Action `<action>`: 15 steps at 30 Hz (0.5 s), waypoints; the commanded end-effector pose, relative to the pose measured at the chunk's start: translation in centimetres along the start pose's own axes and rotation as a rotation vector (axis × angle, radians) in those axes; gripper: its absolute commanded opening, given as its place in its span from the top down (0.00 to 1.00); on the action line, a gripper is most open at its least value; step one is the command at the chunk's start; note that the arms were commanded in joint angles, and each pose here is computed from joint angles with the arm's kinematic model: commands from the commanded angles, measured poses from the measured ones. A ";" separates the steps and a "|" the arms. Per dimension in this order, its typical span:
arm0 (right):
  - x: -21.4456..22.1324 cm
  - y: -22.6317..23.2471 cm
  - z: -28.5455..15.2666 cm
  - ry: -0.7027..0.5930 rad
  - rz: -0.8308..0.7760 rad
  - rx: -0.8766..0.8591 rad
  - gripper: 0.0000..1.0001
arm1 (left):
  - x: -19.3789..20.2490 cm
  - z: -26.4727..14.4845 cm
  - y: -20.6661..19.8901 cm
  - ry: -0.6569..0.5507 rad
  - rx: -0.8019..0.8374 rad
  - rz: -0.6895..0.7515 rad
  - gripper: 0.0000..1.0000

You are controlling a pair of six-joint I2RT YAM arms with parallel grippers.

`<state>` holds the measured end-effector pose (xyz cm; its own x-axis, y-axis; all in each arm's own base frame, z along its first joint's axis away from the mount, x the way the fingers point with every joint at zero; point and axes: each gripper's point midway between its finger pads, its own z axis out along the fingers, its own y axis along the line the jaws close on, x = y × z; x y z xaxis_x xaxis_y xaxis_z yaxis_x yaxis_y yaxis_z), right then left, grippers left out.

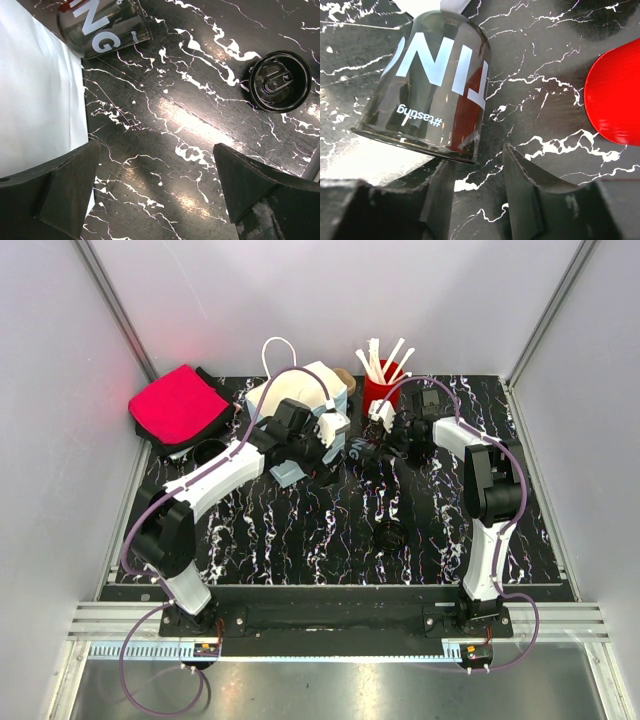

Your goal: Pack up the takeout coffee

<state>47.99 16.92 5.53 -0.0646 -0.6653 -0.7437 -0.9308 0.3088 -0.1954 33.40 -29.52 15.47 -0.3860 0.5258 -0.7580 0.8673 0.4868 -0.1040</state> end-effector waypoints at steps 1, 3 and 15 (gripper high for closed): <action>-4.9 -1.1 -1.8 -0.115 -0.025 0.033 0.56 | -0.7 0.0 -0.6 -0.029 0.046 0.006 0.01; -5.2 -0.9 -1.8 -0.122 -0.018 0.028 0.60 | -0.6 0.0 -1.0 -0.023 0.066 0.014 0.01; -7.4 0.9 -3.9 -0.164 0.019 0.033 0.95 | -0.1 -0.4 -1.6 -0.015 0.094 0.025 0.01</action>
<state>46.77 18.39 8.54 -0.0869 -0.5927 -0.8007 -0.9278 0.3408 -0.1516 32.20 -29.72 15.26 -0.3903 0.5374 -0.7476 0.8846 0.4440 -0.1427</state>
